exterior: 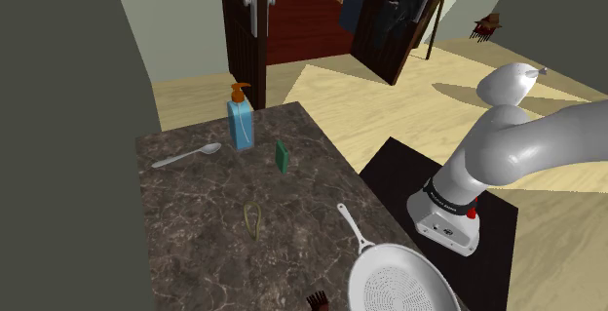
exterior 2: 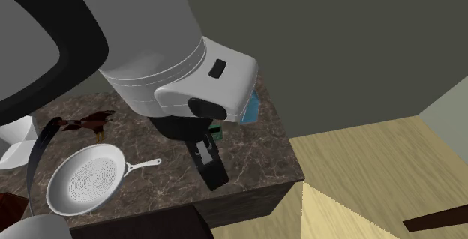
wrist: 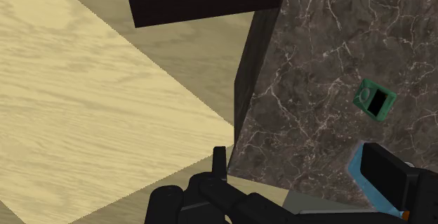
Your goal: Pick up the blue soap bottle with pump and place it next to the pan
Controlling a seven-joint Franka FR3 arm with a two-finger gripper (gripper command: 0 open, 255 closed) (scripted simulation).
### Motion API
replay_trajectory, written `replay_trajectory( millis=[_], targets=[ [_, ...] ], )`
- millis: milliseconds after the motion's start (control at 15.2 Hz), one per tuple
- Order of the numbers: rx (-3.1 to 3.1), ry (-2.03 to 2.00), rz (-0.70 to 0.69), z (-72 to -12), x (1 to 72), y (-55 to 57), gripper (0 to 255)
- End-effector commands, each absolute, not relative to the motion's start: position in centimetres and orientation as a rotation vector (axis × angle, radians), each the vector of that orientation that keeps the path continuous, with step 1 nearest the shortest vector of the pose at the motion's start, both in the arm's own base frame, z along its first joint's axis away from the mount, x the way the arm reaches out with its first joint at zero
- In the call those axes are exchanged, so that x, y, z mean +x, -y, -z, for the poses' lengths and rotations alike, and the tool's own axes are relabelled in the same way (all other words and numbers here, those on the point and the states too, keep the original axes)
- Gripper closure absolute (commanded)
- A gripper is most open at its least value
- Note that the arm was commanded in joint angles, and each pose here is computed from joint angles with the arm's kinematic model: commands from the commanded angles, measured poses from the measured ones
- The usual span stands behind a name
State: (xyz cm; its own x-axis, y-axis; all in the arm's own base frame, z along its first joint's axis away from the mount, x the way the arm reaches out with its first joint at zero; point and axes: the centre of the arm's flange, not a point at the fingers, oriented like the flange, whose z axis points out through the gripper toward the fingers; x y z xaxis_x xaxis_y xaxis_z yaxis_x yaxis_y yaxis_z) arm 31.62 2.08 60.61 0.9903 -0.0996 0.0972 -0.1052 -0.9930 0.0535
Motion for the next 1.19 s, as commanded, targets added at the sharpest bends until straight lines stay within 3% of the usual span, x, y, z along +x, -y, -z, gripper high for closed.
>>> replay_trajectory(
  millis=[0, 1122],
  targets=[
    [3.076, 0.158, -0.146, -60.6, 31.6, -2.1, 0],
    [3.033, 0.453, -0.199, -48.8, 43.3, -17.2, 0]
  ],
)
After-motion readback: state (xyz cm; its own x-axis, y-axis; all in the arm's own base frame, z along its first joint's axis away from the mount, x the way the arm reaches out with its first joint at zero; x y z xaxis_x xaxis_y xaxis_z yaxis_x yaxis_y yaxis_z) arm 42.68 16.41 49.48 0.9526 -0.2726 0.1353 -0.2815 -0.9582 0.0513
